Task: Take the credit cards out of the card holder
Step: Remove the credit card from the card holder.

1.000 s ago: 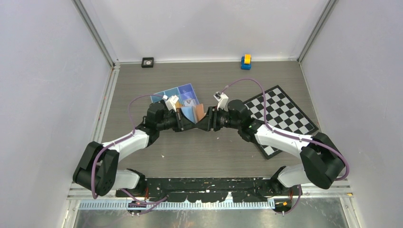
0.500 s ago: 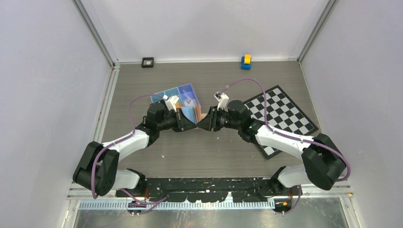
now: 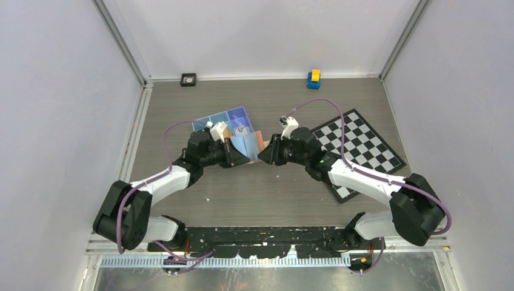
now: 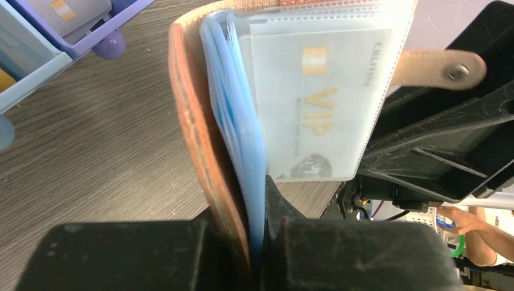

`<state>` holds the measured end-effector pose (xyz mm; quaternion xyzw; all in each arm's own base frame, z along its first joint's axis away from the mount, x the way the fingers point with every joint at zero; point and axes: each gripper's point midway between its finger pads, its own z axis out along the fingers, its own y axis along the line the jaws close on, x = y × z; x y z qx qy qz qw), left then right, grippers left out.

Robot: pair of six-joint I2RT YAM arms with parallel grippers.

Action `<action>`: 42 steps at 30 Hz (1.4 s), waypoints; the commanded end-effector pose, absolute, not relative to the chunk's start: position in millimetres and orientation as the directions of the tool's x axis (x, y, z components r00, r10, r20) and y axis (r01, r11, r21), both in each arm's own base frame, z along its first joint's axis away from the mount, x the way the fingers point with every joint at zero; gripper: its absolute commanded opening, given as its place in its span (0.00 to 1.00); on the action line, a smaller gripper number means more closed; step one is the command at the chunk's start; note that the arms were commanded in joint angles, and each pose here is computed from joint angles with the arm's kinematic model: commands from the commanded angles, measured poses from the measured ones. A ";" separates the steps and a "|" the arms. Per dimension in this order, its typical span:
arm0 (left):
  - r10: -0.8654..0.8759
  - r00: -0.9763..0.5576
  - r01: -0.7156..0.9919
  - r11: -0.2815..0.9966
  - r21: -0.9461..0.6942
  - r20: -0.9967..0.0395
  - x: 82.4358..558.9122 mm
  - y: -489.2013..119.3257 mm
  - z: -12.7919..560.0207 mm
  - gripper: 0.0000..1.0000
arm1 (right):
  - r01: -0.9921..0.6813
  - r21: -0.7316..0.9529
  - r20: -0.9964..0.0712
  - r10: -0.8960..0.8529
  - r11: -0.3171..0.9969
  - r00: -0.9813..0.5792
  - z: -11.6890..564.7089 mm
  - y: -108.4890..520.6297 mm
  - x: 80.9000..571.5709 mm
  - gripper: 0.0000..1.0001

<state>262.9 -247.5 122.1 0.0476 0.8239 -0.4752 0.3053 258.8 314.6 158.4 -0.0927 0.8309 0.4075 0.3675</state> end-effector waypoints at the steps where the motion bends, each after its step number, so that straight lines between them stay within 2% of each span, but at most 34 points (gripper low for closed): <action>1: -0.191 -0.764 0.488 0.454 -0.746 -0.616 263.0 -261.8 159.1 0.00 | -0.462 0.552 -0.735 0.143 0.694 -0.663 168.5 308.5 271.2 0.34; 8: -0.180 -0.766 0.495 0.448 -0.745 -0.617 261.2 -264.8 159.5 0.00 | -0.465 0.548 -0.729 0.124 0.696 -0.673 164.5 311.0 270.9 0.45; 15: -0.157 -0.771 0.510 0.429 -0.746 -0.617 258.1 -270.8 160.3 0.00 | -0.512 0.595 -0.719 0.125 0.620 -0.684 172.4 322.8 260.3 0.57; 16: -0.153 -0.773 0.515 0.417 -0.749 -0.616 256.2 -273.0 161.3 0.00 | -0.516 0.599 -0.717 0.123 0.612 -0.687 172.6 324.2 259.4 0.54; 18: -0.141 -0.771 0.529 0.400 -0.748 -0.621 253.1 -277.5 163.3 0.00 | -0.514 0.601 -0.714 0.122 0.613 -0.689 171.9 324.8 260.1 0.38; 20: -0.133 -0.770 0.537 0.394 -0.746 -0.624 251.8 -280.0 164.4 0.05 | -0.499 0.590 -0.714 0.121 0.635 -0.690 169.1 322.0 262.4 0.19; 22: -0.138 -0.767 0.537 0.397 -0.745 -0.626 251.4 -279.2 165.0 0.23 | -0.458 0.562 -0.714 0.125 0.689 -0.688 162.9 313.7 269.3 0.09; 24: -0.148 -0.755 0.548 0.393 -0.739 -0.638 249.9 -277.8 168.5 0.44 | -0.400 0.519 -0.721 0.135 0.755 -0.680 155.9 302.0 279.7 0.03; 26: -0.166 -0.738 0.564 0.380 -0.733 -0.654 248.0 -276.6 174.4 0.61 | -0.385 0.509 -0.714 0.127 0.770 -0.689 150.9 301.1 281.6 0.01; 29: -0.185 -0.721 0.578 0.370 -0.727 -0.668 246.9 -275.6 179.5 0.74 | -0.394 0.506 -0.711 0.112 0.767 -0.695 148.3 308.3 278.8 0.00; 36: -0.185 -0.747 0.548 0.373 -0.748 -0.639 250.8 -278.3 171.7 0.83 | -0.442 0.333 -0.774 -0.026 0.833 -0.633 140.6 324.9 264.2 0.00; 42: -0.197 -0.759 0.493 0.449 -0.745 -0.621 258.7 -271.8 158.5 0.81 | -0.438 0.234 -0.820 -0.066 0.868 -0.569 146.6 325.3 261.0 0.00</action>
